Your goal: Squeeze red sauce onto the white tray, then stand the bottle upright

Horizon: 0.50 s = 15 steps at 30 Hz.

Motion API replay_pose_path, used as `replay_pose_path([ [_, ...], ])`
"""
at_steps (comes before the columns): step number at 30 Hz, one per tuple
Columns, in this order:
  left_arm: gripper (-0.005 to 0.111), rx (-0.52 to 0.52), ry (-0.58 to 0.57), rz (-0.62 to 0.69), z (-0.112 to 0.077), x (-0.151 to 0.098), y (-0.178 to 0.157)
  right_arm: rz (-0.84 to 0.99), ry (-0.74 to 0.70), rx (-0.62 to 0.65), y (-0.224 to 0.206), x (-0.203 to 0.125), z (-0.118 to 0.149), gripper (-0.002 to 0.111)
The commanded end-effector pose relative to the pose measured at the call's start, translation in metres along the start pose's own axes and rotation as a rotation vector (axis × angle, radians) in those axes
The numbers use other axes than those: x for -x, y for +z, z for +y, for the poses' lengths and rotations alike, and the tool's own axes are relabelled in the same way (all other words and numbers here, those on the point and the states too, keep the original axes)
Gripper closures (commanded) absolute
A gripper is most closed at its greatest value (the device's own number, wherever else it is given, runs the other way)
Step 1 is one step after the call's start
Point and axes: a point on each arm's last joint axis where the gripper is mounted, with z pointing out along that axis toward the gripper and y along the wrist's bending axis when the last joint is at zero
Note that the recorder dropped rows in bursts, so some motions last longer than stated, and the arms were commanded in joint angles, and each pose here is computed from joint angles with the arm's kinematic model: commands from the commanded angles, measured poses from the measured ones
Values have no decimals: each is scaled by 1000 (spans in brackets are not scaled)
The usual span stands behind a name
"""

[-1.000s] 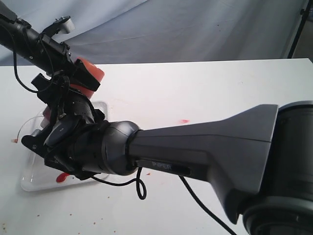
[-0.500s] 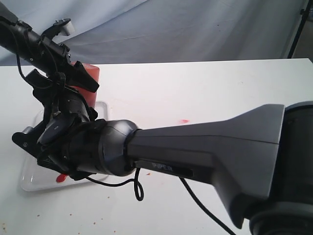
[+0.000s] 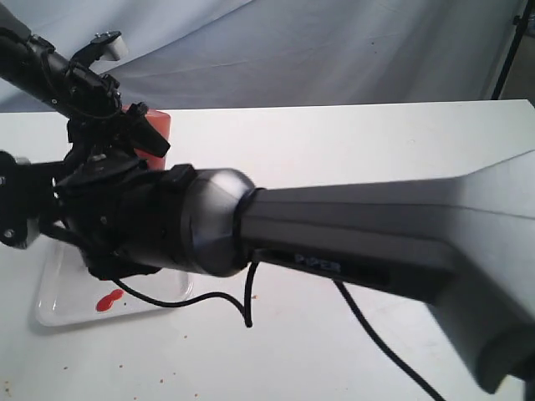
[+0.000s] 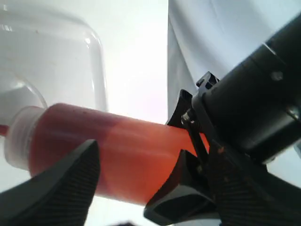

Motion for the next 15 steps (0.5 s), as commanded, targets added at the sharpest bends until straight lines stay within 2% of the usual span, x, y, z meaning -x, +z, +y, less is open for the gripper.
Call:
replay_pose_path([
  [1, 107, -10, 4, -21, -3, 3, -5, 44, 244, 55, -19, -5, -20, 49],
  [8, 107, -10, 13, -21, -3, 3, -5, 78, 491, 124, -30, -25, -45, 49],
  [15, 107, 14, 23, -56, -7, 6, -22, 79, 719, 207, -27, -65, -45, 49],
])
